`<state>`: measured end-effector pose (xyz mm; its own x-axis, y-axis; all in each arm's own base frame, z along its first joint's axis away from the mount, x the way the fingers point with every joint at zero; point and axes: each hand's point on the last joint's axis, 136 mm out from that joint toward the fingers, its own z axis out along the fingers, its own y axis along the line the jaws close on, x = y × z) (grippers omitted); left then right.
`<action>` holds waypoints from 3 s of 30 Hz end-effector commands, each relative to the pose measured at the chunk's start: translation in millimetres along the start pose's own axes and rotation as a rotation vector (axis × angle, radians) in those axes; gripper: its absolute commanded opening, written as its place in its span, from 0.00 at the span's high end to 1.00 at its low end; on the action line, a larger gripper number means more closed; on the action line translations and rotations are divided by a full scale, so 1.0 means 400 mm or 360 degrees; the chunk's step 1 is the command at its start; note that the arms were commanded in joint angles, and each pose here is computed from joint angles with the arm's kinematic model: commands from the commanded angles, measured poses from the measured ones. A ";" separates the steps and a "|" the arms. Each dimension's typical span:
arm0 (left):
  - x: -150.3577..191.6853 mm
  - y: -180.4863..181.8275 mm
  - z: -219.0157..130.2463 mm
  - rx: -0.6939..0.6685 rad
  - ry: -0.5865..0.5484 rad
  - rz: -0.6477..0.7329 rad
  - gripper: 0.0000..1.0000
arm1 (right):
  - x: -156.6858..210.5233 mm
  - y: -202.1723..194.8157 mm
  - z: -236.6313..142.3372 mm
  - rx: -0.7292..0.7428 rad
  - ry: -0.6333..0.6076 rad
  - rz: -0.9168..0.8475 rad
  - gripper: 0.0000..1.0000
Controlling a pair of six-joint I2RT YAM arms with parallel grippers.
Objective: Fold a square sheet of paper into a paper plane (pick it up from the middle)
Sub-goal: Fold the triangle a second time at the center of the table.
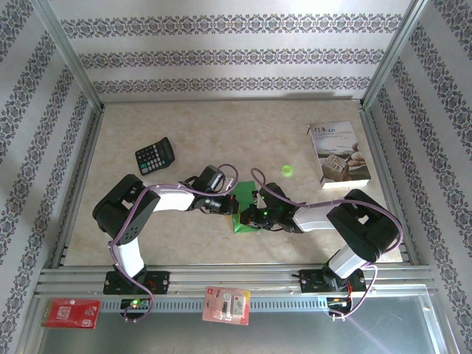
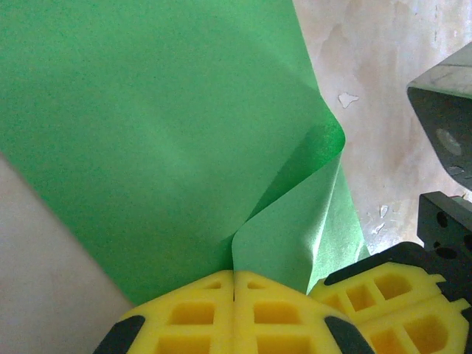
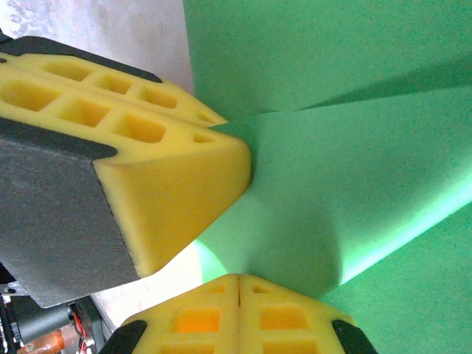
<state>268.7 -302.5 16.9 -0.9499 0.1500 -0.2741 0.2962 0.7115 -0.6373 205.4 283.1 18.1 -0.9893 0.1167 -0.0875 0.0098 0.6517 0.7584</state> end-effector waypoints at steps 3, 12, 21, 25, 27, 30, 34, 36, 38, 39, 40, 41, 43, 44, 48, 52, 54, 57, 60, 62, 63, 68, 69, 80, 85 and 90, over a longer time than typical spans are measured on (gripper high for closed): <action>0.096 0.140 0.021 -0.0326 0.0194 -0.0137 0.99 | 0.003 -0.039 0.006 0.0043 0.0013 0.0008 1.00; 0.114 0.158 0.030 -0.0347 0.0226 -0.0136 1.00 | -0.050 0.038 -0.045 -0.0132 -0.0064 0.0023 1.00; 0.117 0.158 0.030 -0.0345 0.0230 -0.0130 1.00 | -0.081 0.006 -0.038 -0.0082 -0.0093 0.0052 1.00; 0.117 0.160 0.029 -0.0351 0.0232 -0.0127 1.00 | -0.083 -0.043 -0.035 -0.0010 -0.0099 0.0089 1.00; 0.117 0.162 0.029 -0.0359 0.0232 -0.0123 1.00 | -0.078 -0.072 -0.036 0.0024 -0.0093 0.0132 1.00; 0.118 0.163 0.030 -0.0363 0.0236 -0.0117 1.00 | -0.077 -0.078 -0.044 0.0011 -0.0090 0.0159 1.00; 0.117 0.164 0.030 -0.0363 0.0236 -0.0120 1.00 | -0.097 -0.027 -0.060 -0.0066 -0.0110 0.0130 1.00; 0.118 0.165 0.031 -0.0364 0.0238 -0.0120 1.00 | -0.109 -0.003 -0.067 -0.0100 -0.0126 0.0118 1.00; 0.116 0.164 0.031 -0.0362 0.0237 -0.0120 1.00 | -0.116 0.018 -0.071 -0.0129 -0.0128 0.0104 1.00; 0.118 0.164 0.031 -0.0365 0.0241 -0.0120 1.00 | -0.121 0.024 -0.073 -0.0136 -0.0134 0.0100 1.00; 0.118 0.165 0.031 -0.0365 0.0239 -0.0121 1.00 | -0.124 0.028 -0.073 -0.0139 -0.0136 0.0096 1.00; 0.116 0.163 0.030 -0.0362 0.0238 -0.0121 1.00 | -0.127 0.029 -0.072 -0.0136 -0.0136 0.0095 1.00; 0.117 0.164 0.031 -0.0363 0.0241 -0.0123 1.00 | -0.133 0.027 -0.066 -0.0124 -0.0133 0.0088 1.00; 0.116 0.163 0.031 -0.0362 0.0239 -0.0117 1.00 | -0.136 0.024 -0.062 -0.0117 -0.0131 0.0086 1.00; 0.116 0.163 0.030 -0.0361 0.0241 -0.0120 1.00 | -0.146 -0.015 -0.045 -0.0059 -0.0120 0.0123 1.00; 0.118 0.162 0.030 -0.0363 0.0244 -0.0118 1.00 | -0.145 -0.068 -0.038 0.0017 -0.0110 0.0165 1.00; 0.116 0.162 0.028 -0.0363 0.0238 -0.0115 1.00 | -0.139 -0.098 -0.040 0.0048 -0.0102 0.0201 1.00; 0.114 0.162 0.027 -0.0366 0.0236 -0.0112 1.00 | -0.133 -0.121 -0.048 0.0052 -0.0090 0.0247 1.00; 0.115 0.162 0.027 -0.0366 0.0238 -0.0112 1.00 | -0.146 -0.086 -0.063 -0.0008 -0.0105 0.0227 1.00; 0.114 0.161 0.027 -0.0366 0.0237 -0.0112 1.00 | -0.157 -0.058 -0.075 -0.0045 -0.0126 0.0205 1.00; 0.115 0.161 0.027 -0.0365 0.0237 -0.0112 1.00 | -0.164 -0.045 -0.080 -0.0059 -0.0137 0.0195 1.00; 0.113 0.161 0.027 -0.0366 0.0236 -0.0112 1.00 | -0.170 -0.043 -0.074 -0.0043 -0.0128 0.0176 1.00; 0.112 0.160 0.027 -0.0365 0.0236 -0.0112 1.00 | -0.169 -0.054 -0.068 -0.0025 -0.0119 0.0184 1.00; 0.113 0.161 0.025 -0.0369 0.0238 -0.0105 1.00 | -0.162 -0.137 -0.070 0.0046 -0.0110 0.0266 1.00; 0.115 0.162 0.025 -0.0372 0.0240 -0.0106 1.00 | -0.192 -0.079 -0.099 -0.0021 -0.0160 0.0221 1.00; 0.116 0.161 0.024 -0.0372 0.0239 -0.0107 1.00 | -0.201 -0.048 -0.108 -0.0044 -0.0166 0.0191 1.00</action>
<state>273.0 -306.0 16.2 -0.9435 0.1712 -0.2837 0.3179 0.7090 -0.6295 271.9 227.7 28.6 -0.9608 0.2762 -0.0233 0.1536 0.6008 0.7845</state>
